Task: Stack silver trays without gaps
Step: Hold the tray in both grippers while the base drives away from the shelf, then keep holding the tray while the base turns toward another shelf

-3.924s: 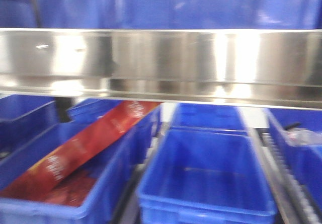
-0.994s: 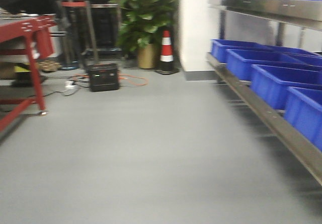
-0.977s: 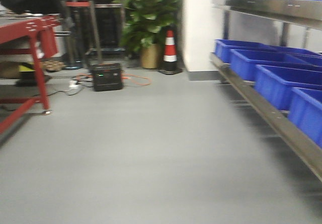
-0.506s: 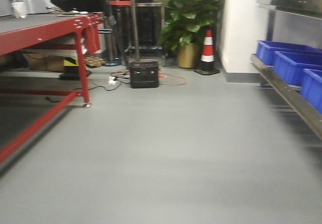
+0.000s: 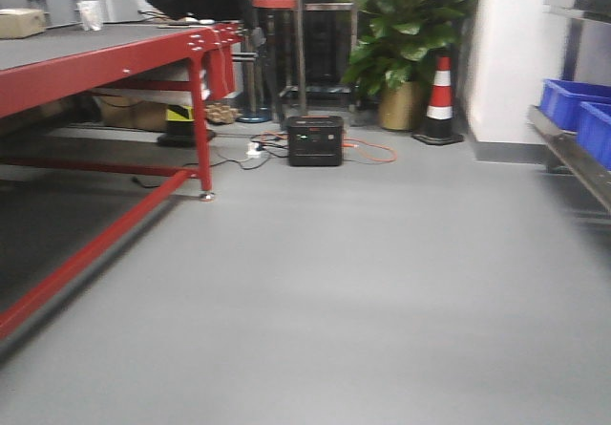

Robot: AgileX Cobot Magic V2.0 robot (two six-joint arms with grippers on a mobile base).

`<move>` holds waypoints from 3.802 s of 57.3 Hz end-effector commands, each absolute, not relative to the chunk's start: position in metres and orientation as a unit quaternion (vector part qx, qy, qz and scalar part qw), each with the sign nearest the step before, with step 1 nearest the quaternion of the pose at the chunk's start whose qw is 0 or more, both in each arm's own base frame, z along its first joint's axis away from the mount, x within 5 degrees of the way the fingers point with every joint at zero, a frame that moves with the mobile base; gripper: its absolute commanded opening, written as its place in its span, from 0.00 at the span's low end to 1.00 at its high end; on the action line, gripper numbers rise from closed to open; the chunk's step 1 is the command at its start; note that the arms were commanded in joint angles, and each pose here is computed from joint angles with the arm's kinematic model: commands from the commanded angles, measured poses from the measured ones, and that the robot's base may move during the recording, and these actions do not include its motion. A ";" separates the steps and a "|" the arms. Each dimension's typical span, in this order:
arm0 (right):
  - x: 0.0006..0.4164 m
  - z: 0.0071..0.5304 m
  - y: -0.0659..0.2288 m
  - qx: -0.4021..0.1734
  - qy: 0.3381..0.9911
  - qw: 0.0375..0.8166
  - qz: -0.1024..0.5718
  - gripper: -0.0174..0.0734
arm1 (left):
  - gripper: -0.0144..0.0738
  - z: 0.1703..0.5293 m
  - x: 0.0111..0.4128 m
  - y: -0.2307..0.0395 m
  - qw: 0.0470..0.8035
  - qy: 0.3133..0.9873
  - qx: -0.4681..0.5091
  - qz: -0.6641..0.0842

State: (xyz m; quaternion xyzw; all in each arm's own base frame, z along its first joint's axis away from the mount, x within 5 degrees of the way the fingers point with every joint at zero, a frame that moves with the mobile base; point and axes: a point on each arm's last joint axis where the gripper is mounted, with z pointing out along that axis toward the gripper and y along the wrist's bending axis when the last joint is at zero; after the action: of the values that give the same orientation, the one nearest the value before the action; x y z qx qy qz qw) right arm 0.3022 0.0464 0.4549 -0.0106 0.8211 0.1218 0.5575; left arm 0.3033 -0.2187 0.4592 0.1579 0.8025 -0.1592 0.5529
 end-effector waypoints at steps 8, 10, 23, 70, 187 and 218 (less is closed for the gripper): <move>0.301 0.464 0.045 -0.015 0.802 0.587 0.115 0.10 | 0.16 0.468 0.301 -0.217 0.573 0.787 0.166 -0.158; 0.301 0.464 0.045 -0.015 0.802 0.587 0.115 0.10 | 0.16 0.468 0.301 -0.217 0.573 0.787 0.166 -0.158; 0.301 0.464 0.045 -0.015 0.802 0.587 0.115 0.10 | 0.16 0.468 0.301 -0.217 0.573 0.787 0.166 -0.158; 0.301 0.464 0.045 -0.015 0.802 0.587 0.115 0.10 | 0.16 0.468 0.301 -0.217 0.573 0.787 0.166 -0.158; 0.301 0.465 0.045 -0.014 0.800 0.589 0.115 0.10 | 0.16 0.468 0.301 -0.218 0.574 0.786 0.167 -0.158; 0.301 0.465 0.045 -0.014 0.800 0.589 0.115 0.10 | 0.16 0.468 0.301 -0.218 0.574 0.786 0.167 -0.158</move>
State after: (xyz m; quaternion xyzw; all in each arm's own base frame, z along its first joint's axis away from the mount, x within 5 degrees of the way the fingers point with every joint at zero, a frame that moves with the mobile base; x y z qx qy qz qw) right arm 0.3023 0.0464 0.4551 -0.0104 0.8204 0.1219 0.5586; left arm 0.3034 -0.2187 0.4594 0.1582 0.8019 -0.1589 0.5538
